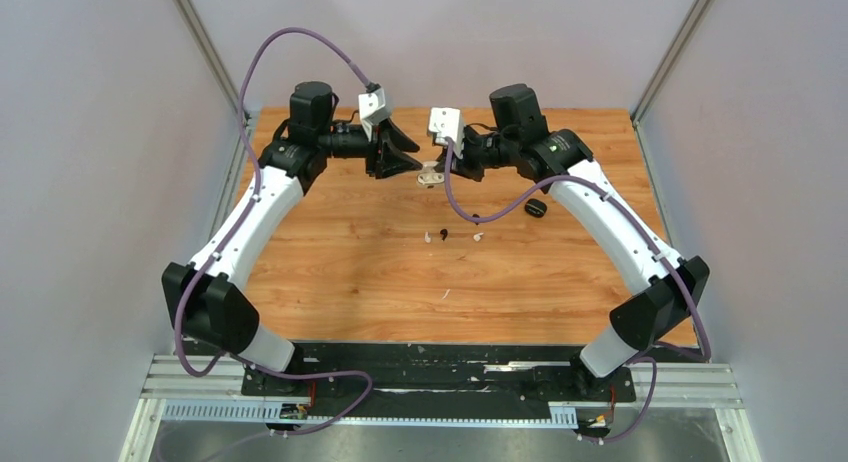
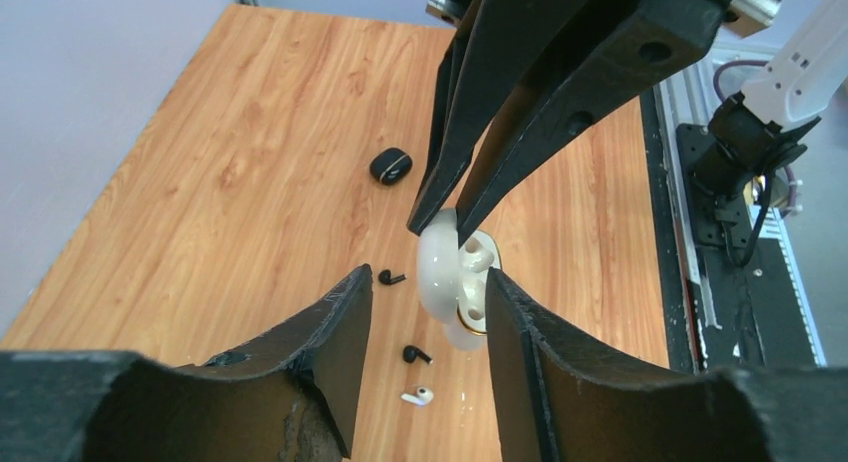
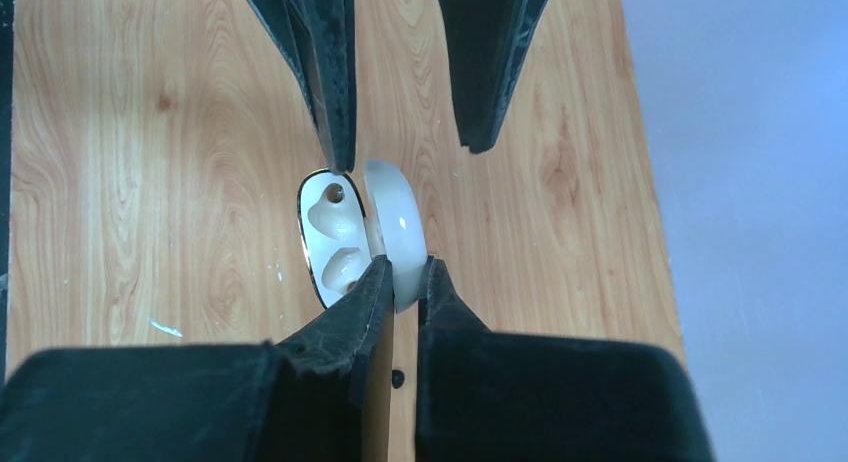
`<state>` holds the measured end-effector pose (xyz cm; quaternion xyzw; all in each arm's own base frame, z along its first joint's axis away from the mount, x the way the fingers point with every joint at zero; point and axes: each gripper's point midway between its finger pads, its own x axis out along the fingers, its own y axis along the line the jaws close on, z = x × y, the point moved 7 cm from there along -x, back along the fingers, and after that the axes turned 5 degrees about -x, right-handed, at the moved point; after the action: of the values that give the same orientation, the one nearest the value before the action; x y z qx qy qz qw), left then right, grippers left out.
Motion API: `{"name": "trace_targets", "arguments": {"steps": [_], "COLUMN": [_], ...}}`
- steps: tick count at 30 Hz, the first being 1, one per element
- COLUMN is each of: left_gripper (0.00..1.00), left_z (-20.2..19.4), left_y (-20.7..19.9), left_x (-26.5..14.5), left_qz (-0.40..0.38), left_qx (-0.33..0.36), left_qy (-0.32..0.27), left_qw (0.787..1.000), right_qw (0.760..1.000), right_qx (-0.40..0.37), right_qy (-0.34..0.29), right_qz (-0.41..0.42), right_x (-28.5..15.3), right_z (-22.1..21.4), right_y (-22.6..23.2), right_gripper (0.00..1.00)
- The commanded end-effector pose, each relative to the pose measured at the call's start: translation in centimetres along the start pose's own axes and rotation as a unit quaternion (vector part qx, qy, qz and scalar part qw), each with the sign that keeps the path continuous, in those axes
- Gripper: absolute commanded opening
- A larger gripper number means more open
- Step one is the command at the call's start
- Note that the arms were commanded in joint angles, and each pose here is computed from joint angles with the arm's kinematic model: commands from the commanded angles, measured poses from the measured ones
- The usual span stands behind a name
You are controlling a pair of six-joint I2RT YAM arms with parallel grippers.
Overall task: Insert the wireless bluetooth earbuds into the charging case
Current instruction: Adjust the charging case.
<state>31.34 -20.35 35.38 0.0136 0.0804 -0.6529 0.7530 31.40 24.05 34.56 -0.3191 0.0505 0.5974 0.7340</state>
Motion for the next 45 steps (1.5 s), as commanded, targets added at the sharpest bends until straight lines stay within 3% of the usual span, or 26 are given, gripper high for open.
{"name": "trace_targets", "arguments": {"steps": [1, 3, 9, 31, 41, 45], "left_gripper": [0.50, 0.47, 0.50, 0.31, 0.30, 0.39], "left_z": [-0.3, -0.4, -0.5, -1.0, -1.0, -0.9], "left_y": [-0.1, 0.2, 0.4, 0.3, 0.0, -0.2], "left_x": [-0.1, 0.2, 0.6, 2.2, 2.5, 2.6], "left_qz": [-0.012, -0.006, 0.010, 0.012, -0.009, -0.015], "left_qx": [0.012, 0.004, -0.002, -0.015, -0.032, -0.035], "left_qy": [0.018, 0.023, 0.027, 0.023, 0.005, 0.002], "left_qw": [1.000, 1.000, 1.000, 1.000, 0.999, 0.999], "right_qw": [0.997, 0.997, 0.997, 0.998, 0.999, 0.999], "right_qx": [-0.054, -0.055, -0.053, -0.037, -0.026, -0.025], "right_qy": [-0.030, -0.027, -0.021, -0.021, -0.016, -0.010], "right_qz": [-0.037, -0.040, -0.044, -0.045, -0.041, -0.045], "right_x": [-1.4, -1.3, -1.2, -0.6, -0.3, -0.2], "right_z": [2.7, 2.6, 2.5, 2.4, 1.9, 1.6], "right_y": [-0.7, -0.7, -0.6, -0.5, -0.2, -0.3], "right_gripper": [0.00, 0.00, 0.00, 0.00, 0.00, 0.00]}}
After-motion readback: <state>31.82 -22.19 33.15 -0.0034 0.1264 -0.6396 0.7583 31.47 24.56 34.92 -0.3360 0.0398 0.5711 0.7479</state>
